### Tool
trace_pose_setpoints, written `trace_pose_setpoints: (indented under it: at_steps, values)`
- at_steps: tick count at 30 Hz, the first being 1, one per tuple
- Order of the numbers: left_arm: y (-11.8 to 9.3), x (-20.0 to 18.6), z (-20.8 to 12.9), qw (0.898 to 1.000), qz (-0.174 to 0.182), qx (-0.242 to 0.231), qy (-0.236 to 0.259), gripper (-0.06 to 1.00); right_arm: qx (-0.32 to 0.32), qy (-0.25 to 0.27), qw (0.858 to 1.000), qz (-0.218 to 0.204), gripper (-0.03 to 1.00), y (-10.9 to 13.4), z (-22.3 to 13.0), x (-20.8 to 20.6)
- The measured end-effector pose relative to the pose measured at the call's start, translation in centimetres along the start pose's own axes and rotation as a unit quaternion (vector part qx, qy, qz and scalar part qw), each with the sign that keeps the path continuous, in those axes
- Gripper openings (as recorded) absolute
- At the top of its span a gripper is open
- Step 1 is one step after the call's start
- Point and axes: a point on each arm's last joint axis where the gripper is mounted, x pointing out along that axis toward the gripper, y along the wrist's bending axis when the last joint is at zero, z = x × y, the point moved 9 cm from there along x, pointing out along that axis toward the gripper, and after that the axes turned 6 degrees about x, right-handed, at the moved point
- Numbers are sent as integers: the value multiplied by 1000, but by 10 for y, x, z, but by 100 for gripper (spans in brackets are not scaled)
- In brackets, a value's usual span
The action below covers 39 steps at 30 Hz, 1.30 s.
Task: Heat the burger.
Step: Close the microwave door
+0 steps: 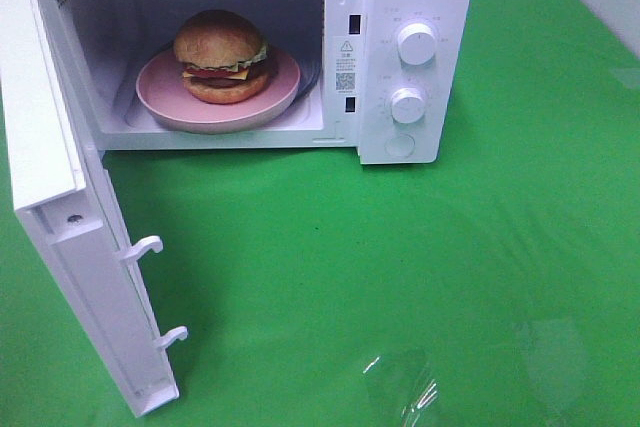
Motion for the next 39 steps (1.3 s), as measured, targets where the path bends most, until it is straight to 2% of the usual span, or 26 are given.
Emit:
trace_pose_setpoints:
  at_steps: [7,8,9,11,16,19,26,31,32,35,36,39]
  values:
    - [0,-1,2,1000,1,0,-6,0,-9,-5,1000,10,51,4,1,2]
    - [2,-3,12,1000,4,0,-29,0,-10,-6,1000,10,51,4,1,2]
    - [2,-3,12,1000,4,0,-29,0,-10,-6,1000,10,51,4,1,2]
    - [5,-7,36,996,15,0,-93,0,-9,-6,1000,11,51,4,1,2]
    - [8,-2,46,994,19,-1,-109,0,-9,-6,1000,11,51,4,1,2]
    - [7,18,51,996,10,1,-83,0,-9,-6,1000,11,51,4,1,2]
    - [2,70,69,998,-24,49,-43,0,-9,-6,1000,11,51,4,1,2]
    - [-1,92,73,998,-39,49,-29,0,-9,-6,1000,11,51,4,1,2]
    - [-2,113,76,998,-47,40,-23,0,-9,-6,1000,11,51,4,1,2]
    - [-2,120,77,998,-49,36,-20,0,-9,-6,1000,11,51,4,1,2]
    - [-1,141,74,998,-54,35,-5,0,-9,-6,1000,11,51,4,1,2]
    - [-2,160,67,997,-60,43,16,0,-9,-6,1000,11,51,4,1,2]
